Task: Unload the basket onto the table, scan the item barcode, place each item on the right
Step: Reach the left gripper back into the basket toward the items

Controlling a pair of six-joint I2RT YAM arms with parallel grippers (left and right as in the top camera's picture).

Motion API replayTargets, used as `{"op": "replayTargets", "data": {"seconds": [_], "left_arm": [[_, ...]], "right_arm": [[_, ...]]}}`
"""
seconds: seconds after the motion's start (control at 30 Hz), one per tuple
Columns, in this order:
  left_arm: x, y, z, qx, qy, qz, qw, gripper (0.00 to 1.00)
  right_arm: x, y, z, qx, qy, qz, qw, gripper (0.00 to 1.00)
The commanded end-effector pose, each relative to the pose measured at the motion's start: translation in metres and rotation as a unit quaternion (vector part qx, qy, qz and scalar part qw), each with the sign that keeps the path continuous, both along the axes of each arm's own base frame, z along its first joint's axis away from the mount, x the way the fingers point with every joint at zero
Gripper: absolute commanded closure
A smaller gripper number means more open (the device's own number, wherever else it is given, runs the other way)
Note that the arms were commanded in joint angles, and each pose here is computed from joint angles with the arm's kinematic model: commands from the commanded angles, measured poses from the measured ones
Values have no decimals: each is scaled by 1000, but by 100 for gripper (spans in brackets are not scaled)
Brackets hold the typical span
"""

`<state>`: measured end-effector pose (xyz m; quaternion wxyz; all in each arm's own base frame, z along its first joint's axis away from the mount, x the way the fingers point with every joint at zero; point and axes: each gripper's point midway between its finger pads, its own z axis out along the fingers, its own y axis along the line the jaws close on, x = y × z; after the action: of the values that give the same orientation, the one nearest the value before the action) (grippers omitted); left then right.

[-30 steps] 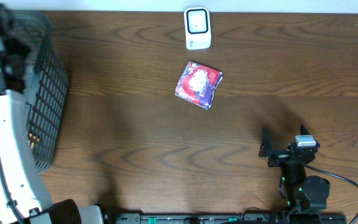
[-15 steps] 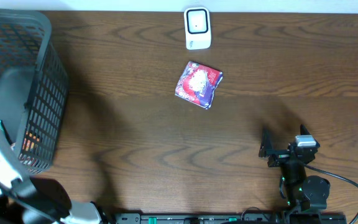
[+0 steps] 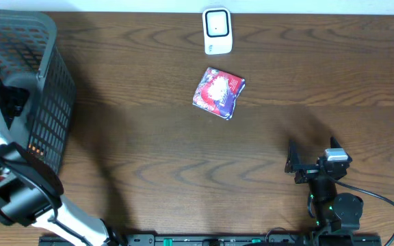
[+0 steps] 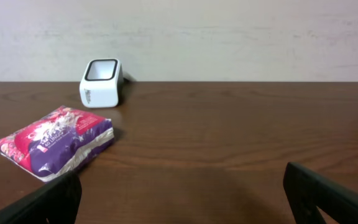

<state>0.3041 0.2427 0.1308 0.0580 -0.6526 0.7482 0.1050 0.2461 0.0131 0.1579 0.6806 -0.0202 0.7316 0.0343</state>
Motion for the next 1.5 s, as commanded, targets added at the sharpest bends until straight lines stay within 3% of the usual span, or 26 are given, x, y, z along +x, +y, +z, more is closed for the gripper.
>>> {"op": "replayTargets", "data": {"seconds": [0.0,0.13,0.27,0.8,1.23,1.47], "left_arm": [[0,-12,-29,-48,13,17,999,2],[-3,-10,-46,-51,36,41,997,2],[-12,4,-51,-4,53,122,991,2],[-29,15,-62,57,43,271,960,2],[-48,43,-70,66,39,294,953,2],[-41,25,-89,26,32,290,956,2]], "right_arm": [[0,1,0,-2,0,1,1000,1],[0,1,0,-2,0,1,1000,1],[0,1,0,-2,0,1,1000,1],[0,1,0,-2,0,1,1000,1],[0,1,0,-2,0,1,1000,1],[0,1,0,-2,0,1,1000,1]]}}
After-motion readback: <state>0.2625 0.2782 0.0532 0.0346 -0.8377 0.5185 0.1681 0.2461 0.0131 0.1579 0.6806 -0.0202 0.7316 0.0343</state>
